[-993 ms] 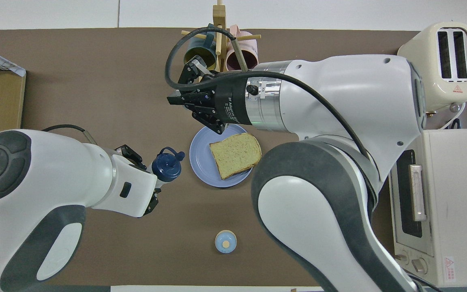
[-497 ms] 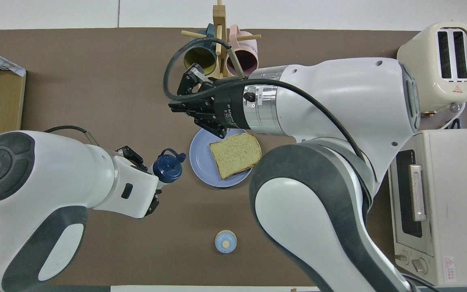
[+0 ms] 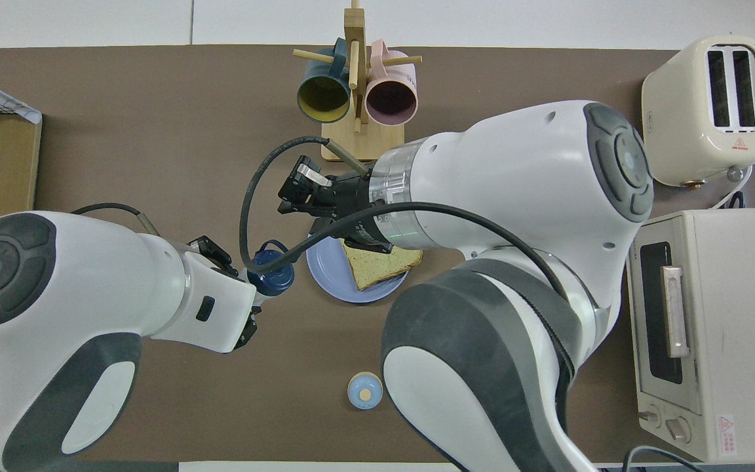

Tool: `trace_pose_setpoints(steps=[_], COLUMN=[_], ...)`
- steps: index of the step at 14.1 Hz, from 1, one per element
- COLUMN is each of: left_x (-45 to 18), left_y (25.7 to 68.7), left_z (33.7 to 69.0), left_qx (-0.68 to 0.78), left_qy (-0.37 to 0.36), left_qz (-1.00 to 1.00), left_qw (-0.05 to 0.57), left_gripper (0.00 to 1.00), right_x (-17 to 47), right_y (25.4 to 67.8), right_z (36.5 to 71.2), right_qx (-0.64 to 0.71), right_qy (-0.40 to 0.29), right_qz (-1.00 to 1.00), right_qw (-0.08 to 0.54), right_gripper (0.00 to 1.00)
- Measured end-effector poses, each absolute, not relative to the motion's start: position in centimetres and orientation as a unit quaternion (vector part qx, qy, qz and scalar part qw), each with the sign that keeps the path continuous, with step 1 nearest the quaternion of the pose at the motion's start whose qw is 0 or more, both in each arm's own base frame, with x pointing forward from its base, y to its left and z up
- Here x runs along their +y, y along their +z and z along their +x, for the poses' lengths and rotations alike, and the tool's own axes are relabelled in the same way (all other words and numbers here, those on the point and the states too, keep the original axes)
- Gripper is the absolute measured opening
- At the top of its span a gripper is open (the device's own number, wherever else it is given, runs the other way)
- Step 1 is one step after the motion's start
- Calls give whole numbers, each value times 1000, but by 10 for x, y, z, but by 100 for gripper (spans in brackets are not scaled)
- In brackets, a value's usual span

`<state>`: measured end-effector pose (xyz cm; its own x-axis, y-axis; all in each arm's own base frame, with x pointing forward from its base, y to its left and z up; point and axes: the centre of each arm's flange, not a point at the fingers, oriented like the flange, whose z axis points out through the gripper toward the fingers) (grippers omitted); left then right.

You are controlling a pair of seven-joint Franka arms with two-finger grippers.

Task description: Put bread on plate and add seasoning

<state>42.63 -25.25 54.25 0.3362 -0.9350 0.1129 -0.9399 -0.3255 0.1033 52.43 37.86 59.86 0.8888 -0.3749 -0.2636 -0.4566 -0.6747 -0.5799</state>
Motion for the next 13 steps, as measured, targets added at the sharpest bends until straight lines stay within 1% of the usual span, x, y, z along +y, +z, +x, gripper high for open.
trace_pose_setpoints(steps=[1, 4, 5, 12, 13], left_x=[-252, -252, -253, -252, -252], left_y=[543, 543, 543, 542, 542], left_z=[426, 426, 426, 426, 427], left_qx=[-576, -576, -576, -576, -575], left_qy=[16, 16, 16, 16, 16], left_qz=[814, 814, 814, 814, 814], left_qw=[75, 75, 75, 75, 75], left_gripper=[42, 42, 42, 42, 42], right_x=[379, 378, 378, 390, 390], right_y=[601, 606, 608, 609, 609], right_z=[522, 515, 514, 502, 502], right_qx=[225, 216, 213, 199, 199], right_qy=[64, 69, 67, 70, 70], right_qz=[-914, -919, -920, -925, -925], right_qw=[332, 324, 321, 317, 317], right_gripper=[43, 39, 33, 34, 32])
